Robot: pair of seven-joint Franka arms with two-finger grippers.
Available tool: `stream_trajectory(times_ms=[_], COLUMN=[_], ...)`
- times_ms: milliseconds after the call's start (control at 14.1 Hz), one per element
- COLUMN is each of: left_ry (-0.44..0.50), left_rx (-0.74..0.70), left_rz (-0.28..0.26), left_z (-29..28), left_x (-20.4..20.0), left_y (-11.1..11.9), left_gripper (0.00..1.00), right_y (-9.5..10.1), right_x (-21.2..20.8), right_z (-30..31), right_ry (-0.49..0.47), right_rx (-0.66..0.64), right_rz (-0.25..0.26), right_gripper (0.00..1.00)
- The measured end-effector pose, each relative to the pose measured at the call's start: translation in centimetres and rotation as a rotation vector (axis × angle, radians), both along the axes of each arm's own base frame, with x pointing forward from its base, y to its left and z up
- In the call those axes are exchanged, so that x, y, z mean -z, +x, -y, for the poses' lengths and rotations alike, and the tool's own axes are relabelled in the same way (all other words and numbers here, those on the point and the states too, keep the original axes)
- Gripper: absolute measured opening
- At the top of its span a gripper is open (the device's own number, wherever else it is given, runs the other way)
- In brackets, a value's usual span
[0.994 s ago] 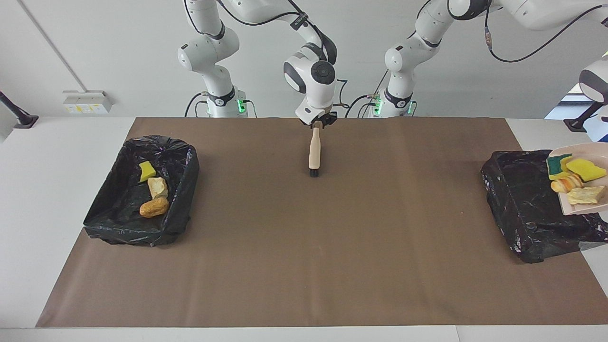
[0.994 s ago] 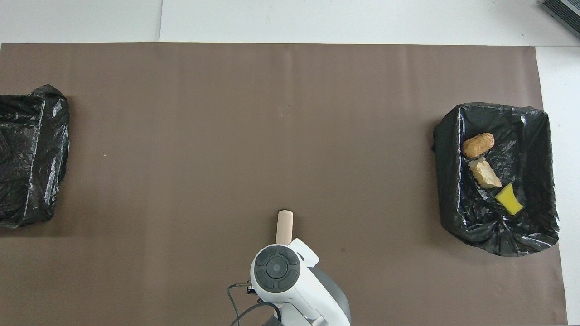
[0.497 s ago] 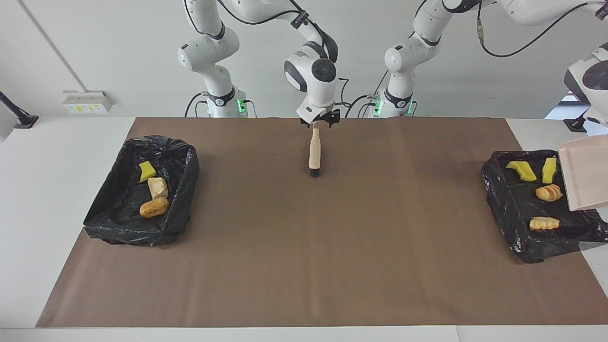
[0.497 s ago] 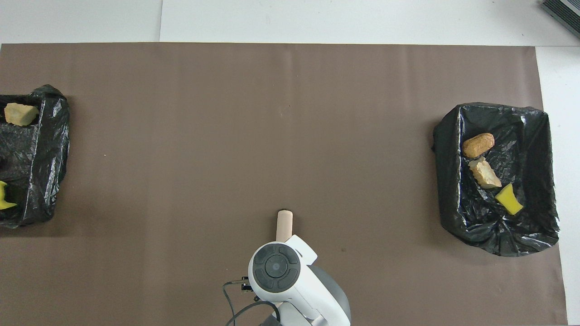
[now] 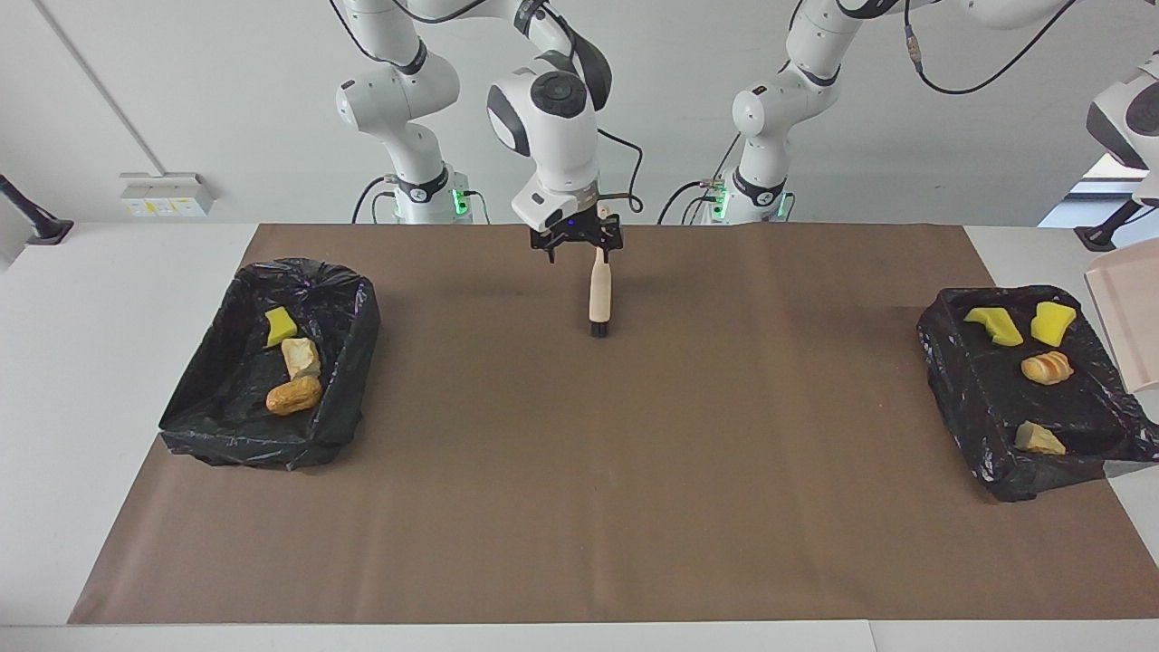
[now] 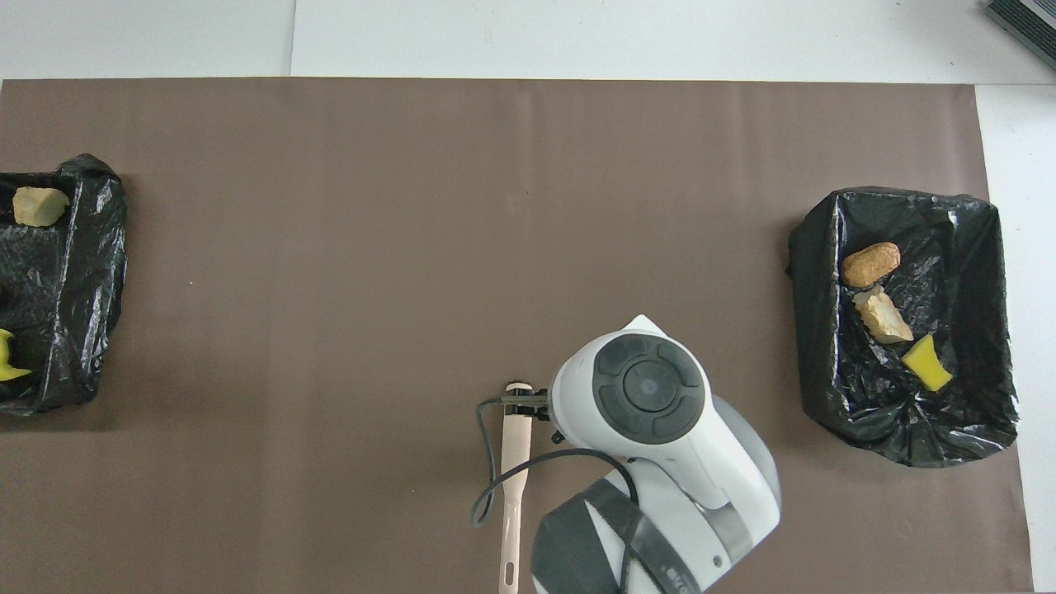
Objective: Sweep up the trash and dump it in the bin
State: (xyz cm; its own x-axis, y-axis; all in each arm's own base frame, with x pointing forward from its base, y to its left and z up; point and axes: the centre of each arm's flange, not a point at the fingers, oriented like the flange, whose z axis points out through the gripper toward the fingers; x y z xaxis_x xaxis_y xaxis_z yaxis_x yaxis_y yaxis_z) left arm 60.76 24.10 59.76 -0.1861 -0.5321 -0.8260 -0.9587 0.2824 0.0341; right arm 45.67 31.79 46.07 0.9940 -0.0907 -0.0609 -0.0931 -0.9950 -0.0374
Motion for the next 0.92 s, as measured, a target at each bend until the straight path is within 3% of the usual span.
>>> stream_trajectory(times_ms=[284,497,639,923], left_ry=[-0.17,-0.281,-0.354,-0.448], left_rx=[-0.115,-0.202,-0.29,-0.525], left_rz=[0.046,0.083,0.11,0.167], left_z=[9.5,16.3,21.1,30.1], left_x=[1.6,3.0,4.2,7.5], left_y=[1.7,2.1,2.3,3.0], left_gripper=[0.33,0.33,0.33,0.33], right_y=[5.5,8.4,9.0,7.6], right_x=[-5.8,-10.5,-13.0,-18.2], right_z=[8.2,16.4,20.7,27.9], right_ry=[-0.04,-0.031,-0.031,-0.035], right_rx=[0.07,0.018,-0.01,-0.044], right_rz=[0.053,0.09,0.098,0.038], right_gripper=[1.0,1.0,1.0,1.0])
